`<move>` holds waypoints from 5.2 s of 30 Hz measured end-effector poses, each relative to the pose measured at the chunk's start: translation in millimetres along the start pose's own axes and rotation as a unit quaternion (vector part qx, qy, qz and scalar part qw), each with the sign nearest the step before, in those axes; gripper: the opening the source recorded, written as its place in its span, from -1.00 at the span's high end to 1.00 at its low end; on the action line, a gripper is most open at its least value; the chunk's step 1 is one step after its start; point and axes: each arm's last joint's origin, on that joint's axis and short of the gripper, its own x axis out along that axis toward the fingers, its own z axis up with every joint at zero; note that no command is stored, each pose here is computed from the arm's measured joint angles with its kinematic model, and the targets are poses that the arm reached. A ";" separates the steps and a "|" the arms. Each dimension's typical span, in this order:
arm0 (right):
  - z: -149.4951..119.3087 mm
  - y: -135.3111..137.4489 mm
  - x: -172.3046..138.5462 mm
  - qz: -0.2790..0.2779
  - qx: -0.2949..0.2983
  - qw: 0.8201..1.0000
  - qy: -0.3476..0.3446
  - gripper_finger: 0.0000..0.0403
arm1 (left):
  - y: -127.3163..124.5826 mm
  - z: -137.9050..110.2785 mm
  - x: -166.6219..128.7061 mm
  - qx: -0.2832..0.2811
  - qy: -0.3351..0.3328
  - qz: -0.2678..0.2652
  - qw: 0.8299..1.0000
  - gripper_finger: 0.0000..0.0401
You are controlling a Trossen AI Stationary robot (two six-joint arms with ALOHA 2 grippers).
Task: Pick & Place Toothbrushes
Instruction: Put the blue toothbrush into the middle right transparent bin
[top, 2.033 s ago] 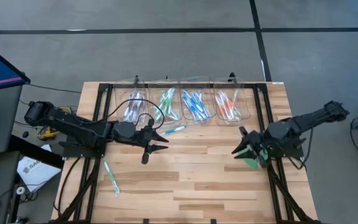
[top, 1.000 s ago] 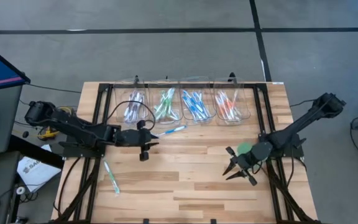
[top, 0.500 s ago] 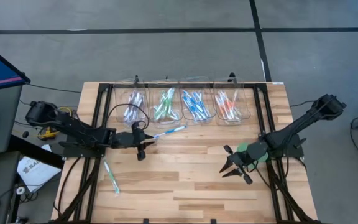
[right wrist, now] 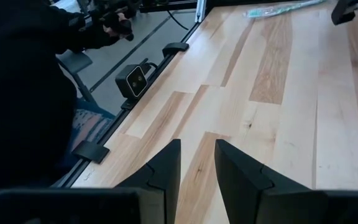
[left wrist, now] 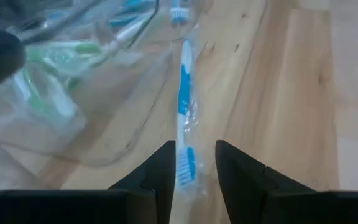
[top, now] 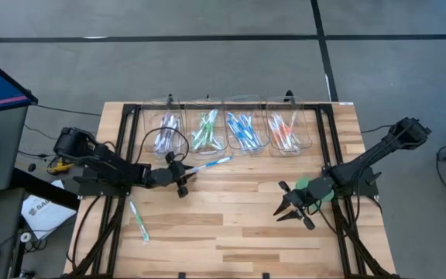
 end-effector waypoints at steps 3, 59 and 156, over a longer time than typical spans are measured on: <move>0.3 0.1 0.0 0.000 0.000 1.000 -0.002 0.54 | 1.5 -3.2 2.8 -0.002 0.010 0.004 1.000 0.47; 0.2 0.1 0.0 0.000 0.039 0.999 -0.001 0.54 | -17.0 -10.9 23.5 -0.056 0.062 -0.058 0.995 0.99; 112.2 -44.3 37.7 -0.217 -0.214 0.912 -0.273 -0.07 | -60.9 127.1 -3.6 -0.030 -0.340 -0.235 0.910 0.99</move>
